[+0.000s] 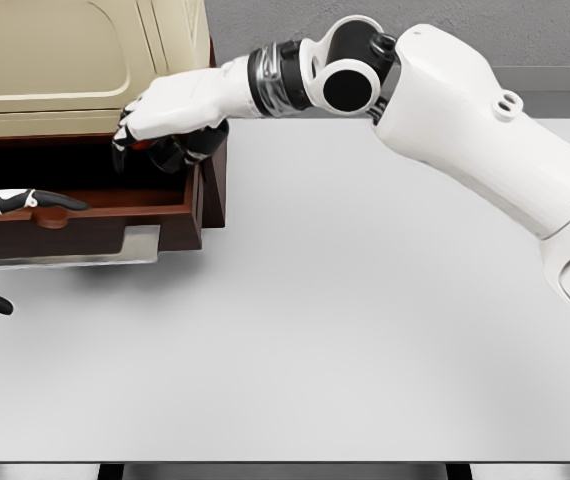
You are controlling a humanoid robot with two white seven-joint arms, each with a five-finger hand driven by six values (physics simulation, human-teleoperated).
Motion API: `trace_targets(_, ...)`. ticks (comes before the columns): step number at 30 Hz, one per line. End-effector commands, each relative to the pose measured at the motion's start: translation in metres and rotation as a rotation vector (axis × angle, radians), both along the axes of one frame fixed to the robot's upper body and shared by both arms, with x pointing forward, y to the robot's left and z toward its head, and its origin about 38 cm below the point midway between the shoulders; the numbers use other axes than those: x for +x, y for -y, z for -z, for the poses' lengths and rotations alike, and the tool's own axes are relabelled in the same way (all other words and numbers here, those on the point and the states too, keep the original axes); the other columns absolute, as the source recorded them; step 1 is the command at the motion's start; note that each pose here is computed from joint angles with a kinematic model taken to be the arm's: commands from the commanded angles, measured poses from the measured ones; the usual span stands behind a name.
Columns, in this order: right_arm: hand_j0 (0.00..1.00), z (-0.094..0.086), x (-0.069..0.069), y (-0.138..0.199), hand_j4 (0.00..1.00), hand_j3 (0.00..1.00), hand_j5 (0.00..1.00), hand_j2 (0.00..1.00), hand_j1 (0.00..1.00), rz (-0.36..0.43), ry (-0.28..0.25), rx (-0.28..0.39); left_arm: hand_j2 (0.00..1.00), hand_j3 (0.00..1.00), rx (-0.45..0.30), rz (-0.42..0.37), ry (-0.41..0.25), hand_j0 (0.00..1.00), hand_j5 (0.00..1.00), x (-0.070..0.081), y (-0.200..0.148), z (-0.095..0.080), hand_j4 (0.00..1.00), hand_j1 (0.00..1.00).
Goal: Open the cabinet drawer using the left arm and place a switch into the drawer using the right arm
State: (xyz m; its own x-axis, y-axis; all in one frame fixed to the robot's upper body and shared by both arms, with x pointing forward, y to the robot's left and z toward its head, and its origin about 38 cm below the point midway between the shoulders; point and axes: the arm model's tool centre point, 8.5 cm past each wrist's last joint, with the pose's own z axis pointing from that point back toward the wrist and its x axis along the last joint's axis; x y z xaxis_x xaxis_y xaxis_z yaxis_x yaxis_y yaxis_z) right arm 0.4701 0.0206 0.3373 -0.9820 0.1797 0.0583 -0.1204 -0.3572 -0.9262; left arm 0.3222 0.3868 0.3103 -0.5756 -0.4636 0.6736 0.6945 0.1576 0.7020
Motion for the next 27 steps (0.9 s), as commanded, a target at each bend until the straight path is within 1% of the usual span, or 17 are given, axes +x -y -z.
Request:
trace_targets(1, 1.0, -0.001, -0.003, 0.0, 1.0, 1.0, 1.0, 1.0, 1.0, -0.025, 0.008, 0.0, 1.0, 1.0, -0.007, -0.005, -0.002, 1.0, 1.0, 0.0, -0.001, -0.002, 1.0, 1.0)
trace_targets(3, 1.0, -0.001, -0.005, 0.0, 1.0, 1.0, 1.0, 1.0, 1.0, -0.056, 0.016, 0.0, 1.0, 1.0, -0.007, -0.006, -0.004, 1.0, 1.0, 0.0, -0.001, -0.001, 1.0, 1.0)
trace_targets(5, 1.0, -0.001, -0.007, -0.001, 1.0, 1.0, 1.0, 1.0, 1.0, -0.071, 0.019, 0.001, 1.0, 1.0, -0.009, -0.005, -0.004, 1.0, 1.0, 0.0, 0.0, -0.001, 1.0, 1.0)
trace_targets(8, 1.0, -0.003, -0.015, -0.003, 1.0, 1.0, 1.0, 1.0, 1.0, -0.143, 0.034, 0.007, 1.0, 1.0, -0.009, -0.005, -0.005, 1.0, 1.0, 0.0, 0.0, 0.0, 1.0, 1.0)
trace_targets(9, 1.0, -0.004, -0.017, -0.002, 1.0, 1.0, 1.0, 1.0, 1.0, -0.163, 0.032, 0.015, 1.0, 1.0, -0.009, -0.005, -0.005, 1.0, 1.0, 0.0, 0.0, 0.0, 1.0, 1.0)
trace_targets(12, 1.0, -0.004, -0.016, 0.001, 1.0, 1.0, 1.0, 1.0, 1.0, -0.158, 0.027, 0.019, 1.0, 1.0, -0.008, -0.005, -0.006, 1.0, 1.0, 0.0, -0.001, 0.001, 1.0, 1.0)
trace_targets(13, 1.0, -0.005, -0.013, 0.007, 1.0, 1.0, 1.0, 1.0, 1.0, -0.146, 0.029, 0.018, 1.0, 1.0, -0.008, -0.004, -0.006, 1.0, 1.0, 0.0, 0.0, 0.0, 1.0, 1.0)
trace_targets(14, 1.0, -0.005, -0.01, 0.014, 1.0, 1.0, 1.0, 1.0, 1.0, -0.131, 0.027, 0.018, 1.0, 1.0, -0.01, -0.004, -0.004, 1.0, 1.0, 0.0, 0.0, -0.001, 1.0, 1.0)
trace_targets(16, 1.0, -0.007, -0.001, 0.036, 1.0, 1.0, 1.0, 1.0, 1.0, -0.088, 0.004, 0.032, 1.0, 1.0, -0.01, -0.006, -0.003, 1.0, 1.0, 0.001, -0.001, -0.001, 1.0, 1.0)
trace_targets(17, 1.0, -0.008, 0.002, 0.044, 1.0, 1.0, 1.0, 1.0, 1.0, -0.075, -0.007, 0.04, 1.0, 1.0, -0.011, -0.005, -0.003, 1.0, 1.0, 0.0, 0.0, -0.002, 1.0, 1.0)
trace_targets(18, 1.0, -0.009, 0.002, 0.052, 1.0, 1.0, 1.0, 1.0, 1.0, -0.069, -0.003, 0.039, 1.0, 1.0, -0.014, -0.006, -0.006, 1.0, 1.0, 0.001, 0.0, 0.0, 1.0, 1.0)
trace_targets(21, 1.0, -0.014, -0.009, 0.078, 1.0, 1.0, 1.0, 1.0, 1.0, -0.075, 0.028, 0.023, 1.0, 1.0, -0.012, -0.006, -0.003, 1.0, 1.0, 0.001, 0.0, -0.001, 1.0, 1.0)
trace_targets(23, 1.0, -0.015, -0.01, 0.09, 1.0, 1.0, 1.0, 1.0, 1.0, -0.064, 0.036, 0.017, 1.0, 1.0, -0.014, -0.005, -0.003, 1.0, 1.0, 0.001, 0.0, -0.001, 1.0, 1.0)
trace_targets(25, 1.0, -0.018, -0.022, 0.103, 1.0, 1.0, 1.0, 1.0, 1.0, -0.083, 0.06, 0.003, 1.0, 1.0, -0.025, 0.001, -0.002, 1.0, 1.0, 0.002, 0.003, 0.001, 1.0, 1.0)
trace_targets(26, 1.0, -0.016, -0.025, 0.115, 1.0, 1.0, 1.0, 1.0, 1.0, -0.073, 0.061, -0.005, 1.0, 1.0, -0.03, 0.005, 0.011, 1.0, 1.0, 0.004, 0.004, -0.003, 1.0, 1.0)
trace_targets(27, 1.0, -0.014, -0.025, 0.127, 1.0, 1.0, 1.0, 1.0, 1.0, -0.052, 0.06, -0.013, 1.0, 1.0, -0.05, 0.018, 0.017, 1.0, 1.0, 0.006, 0.01, -0.001, 1.0, 1.0)
